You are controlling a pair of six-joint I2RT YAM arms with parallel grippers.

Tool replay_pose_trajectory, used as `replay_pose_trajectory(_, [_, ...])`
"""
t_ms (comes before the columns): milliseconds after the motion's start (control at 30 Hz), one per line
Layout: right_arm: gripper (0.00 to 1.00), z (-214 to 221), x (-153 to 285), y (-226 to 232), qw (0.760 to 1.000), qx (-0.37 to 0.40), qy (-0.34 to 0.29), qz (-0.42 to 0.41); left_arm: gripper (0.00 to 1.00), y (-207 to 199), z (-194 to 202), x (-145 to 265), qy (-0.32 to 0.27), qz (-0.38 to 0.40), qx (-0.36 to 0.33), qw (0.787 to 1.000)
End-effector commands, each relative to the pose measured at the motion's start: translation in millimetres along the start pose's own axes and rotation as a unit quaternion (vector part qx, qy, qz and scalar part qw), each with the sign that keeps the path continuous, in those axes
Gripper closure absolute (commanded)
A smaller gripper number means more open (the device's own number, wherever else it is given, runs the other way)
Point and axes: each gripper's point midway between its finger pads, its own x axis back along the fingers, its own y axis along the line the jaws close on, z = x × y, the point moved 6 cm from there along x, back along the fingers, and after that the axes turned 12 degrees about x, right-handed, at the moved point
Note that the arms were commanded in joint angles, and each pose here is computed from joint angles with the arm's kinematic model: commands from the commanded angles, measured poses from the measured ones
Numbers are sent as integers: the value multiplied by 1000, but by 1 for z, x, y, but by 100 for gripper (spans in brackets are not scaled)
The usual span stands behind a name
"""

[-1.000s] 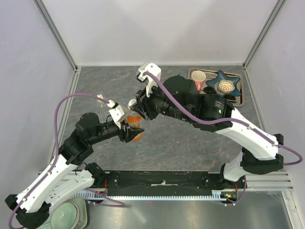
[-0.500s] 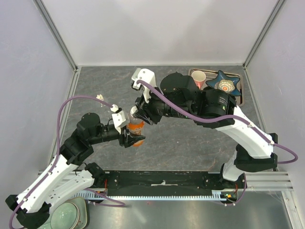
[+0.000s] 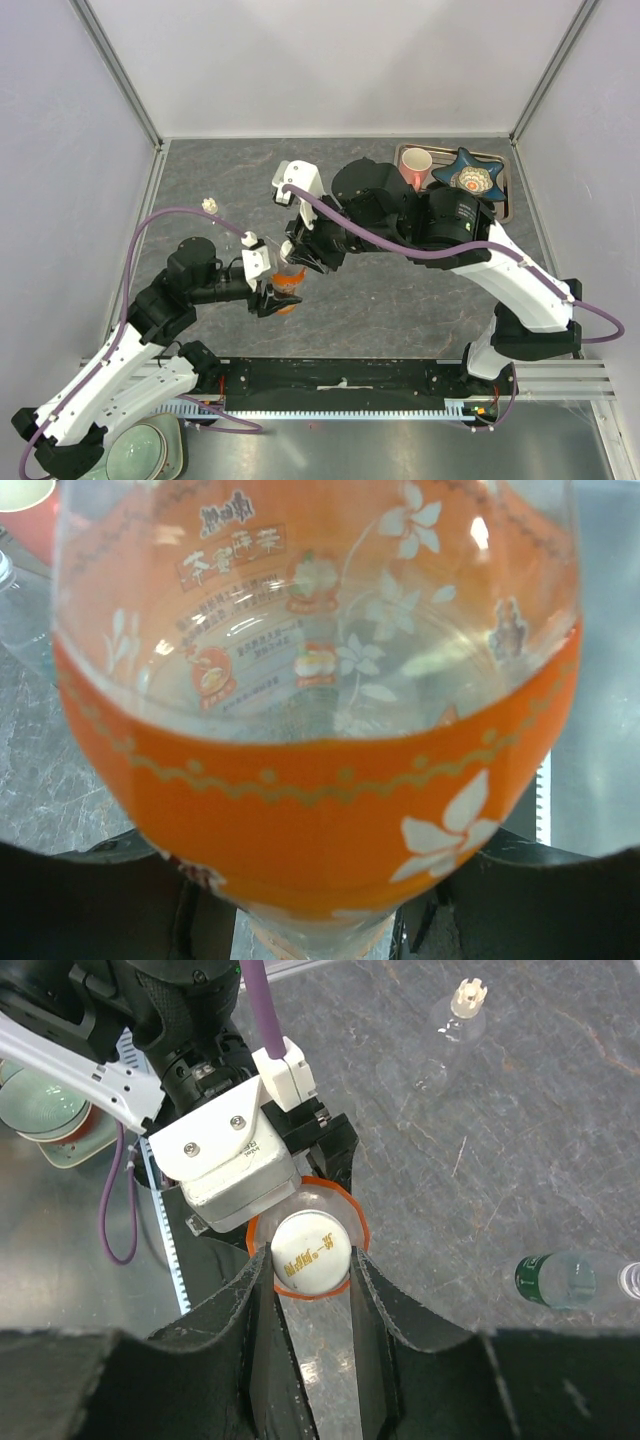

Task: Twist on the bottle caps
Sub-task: Screw the bottle cap onto the plastic bottle.

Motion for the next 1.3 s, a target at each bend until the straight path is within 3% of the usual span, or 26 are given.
replay_pose_trajectory(0, [82,19,-16,19,997,6,50,-54,92,-3,-8,0,-14,23,-47,999])
replay_pose_trajectory(433, [83,40,-27,36,994,-22,82,-69,93,0,-6,4,-7,12,-82,997])
replay_pose_trajectory(767, [86,57,-44,33,992,-96,85,-8,98,5,-33,10,-50,-33,-90,994])
replay_pose_trajectory(1000, [86,76,-52,31,980,-135,139,36,98,10,-50,16,-66,-61,-130,987])
replay_pose_trajectory(1267, [87,88,-59,21,965,-166,169,110,98,17,-51,18,-75,-96,-121,985])
